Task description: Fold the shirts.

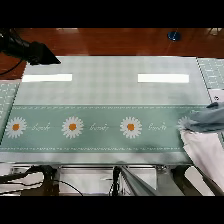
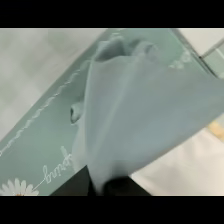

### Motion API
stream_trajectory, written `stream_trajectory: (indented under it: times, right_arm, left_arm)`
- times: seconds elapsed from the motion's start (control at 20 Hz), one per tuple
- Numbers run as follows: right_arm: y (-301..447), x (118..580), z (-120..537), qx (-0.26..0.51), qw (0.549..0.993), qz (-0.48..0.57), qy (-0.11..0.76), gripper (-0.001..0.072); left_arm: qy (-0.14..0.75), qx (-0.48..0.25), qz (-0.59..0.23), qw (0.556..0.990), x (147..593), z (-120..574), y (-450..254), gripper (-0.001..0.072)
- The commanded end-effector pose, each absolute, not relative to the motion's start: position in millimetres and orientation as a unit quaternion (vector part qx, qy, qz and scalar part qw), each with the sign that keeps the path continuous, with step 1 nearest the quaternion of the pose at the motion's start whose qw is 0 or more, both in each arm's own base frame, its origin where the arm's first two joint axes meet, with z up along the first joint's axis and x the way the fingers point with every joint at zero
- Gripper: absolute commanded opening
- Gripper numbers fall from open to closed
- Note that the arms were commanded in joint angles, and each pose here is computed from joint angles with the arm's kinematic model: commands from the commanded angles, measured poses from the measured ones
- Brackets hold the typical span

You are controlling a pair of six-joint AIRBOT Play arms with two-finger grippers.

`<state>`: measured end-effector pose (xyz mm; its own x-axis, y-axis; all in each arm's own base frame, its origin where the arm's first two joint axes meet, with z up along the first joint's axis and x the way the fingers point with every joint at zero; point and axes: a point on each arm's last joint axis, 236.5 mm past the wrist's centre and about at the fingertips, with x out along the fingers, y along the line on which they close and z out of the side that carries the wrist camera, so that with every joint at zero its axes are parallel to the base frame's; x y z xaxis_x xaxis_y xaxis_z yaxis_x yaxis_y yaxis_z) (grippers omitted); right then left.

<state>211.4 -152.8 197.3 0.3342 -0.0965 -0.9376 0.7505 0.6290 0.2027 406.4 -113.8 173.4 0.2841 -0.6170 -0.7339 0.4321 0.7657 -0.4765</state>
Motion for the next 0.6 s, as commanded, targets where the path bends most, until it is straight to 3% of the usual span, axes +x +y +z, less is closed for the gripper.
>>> stream_trajectory:
  times: [0.0,0.25,0.55]
  right_arm:
    - [-164,162,172,0.358,0.692,-0.349,0.521,0.0030]
    - [-188,63,128,0.316,0.587,-0.457,0.588,0.0030]
    - [-167,-19,94,0.362,0.485,-0.509,0.612,0.0031]
  left_arm:
    - [0.482,-0.079,-0.333,0.807,414,175,-112,0.0369]
    - [0.452,-0.082,-0.312,0.832,444,170,-106,0.0369]
    - [0.475,-0.096,-0.308,0.819,457,141,-104,0.0369]
